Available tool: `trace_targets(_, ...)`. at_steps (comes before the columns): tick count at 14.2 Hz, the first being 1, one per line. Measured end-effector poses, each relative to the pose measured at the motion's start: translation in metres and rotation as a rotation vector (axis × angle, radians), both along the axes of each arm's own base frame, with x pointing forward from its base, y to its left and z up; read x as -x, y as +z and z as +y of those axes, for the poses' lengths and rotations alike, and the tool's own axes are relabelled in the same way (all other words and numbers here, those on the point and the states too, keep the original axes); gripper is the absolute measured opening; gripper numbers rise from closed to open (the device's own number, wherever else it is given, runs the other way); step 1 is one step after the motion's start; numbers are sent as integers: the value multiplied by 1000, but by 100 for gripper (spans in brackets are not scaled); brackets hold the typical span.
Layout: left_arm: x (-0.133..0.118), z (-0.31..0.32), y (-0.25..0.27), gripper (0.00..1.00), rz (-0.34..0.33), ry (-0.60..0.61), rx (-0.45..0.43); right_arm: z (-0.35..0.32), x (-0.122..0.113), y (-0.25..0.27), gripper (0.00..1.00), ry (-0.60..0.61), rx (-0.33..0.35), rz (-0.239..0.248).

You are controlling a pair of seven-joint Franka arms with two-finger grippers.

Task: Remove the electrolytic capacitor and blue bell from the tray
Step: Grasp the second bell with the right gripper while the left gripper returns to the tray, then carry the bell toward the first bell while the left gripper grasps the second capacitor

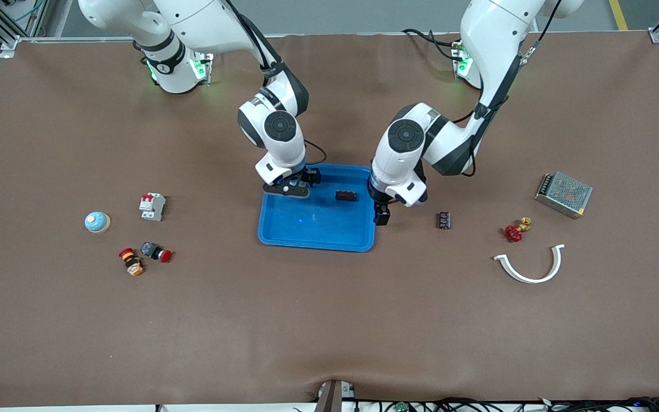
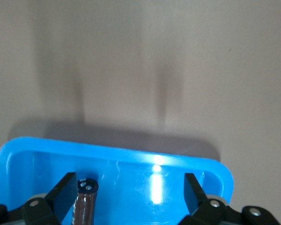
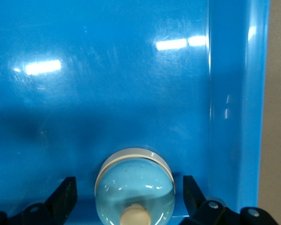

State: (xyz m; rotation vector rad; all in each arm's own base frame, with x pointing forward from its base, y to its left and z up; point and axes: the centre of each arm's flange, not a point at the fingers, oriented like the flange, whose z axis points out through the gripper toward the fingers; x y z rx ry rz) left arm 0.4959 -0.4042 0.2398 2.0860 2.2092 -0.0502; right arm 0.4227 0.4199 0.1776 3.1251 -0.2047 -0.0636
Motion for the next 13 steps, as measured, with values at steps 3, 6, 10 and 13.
trace_targets(3,12,-18,-10,100,13,-18,-4,0,0,0,88,0,0,0)
trace_targets(6,26,-41,-23,100,29,-8,-4,-1,-1,1,66,-2,-1,-3)
trace_targets(10,35,-62,-27,100,31,9,4,-1,-1,1,66,-2,-1,-3)
trace_targets(13,39,-66,-29,100,36,13,1,-1,-3,2,66,-4,-1,-4)
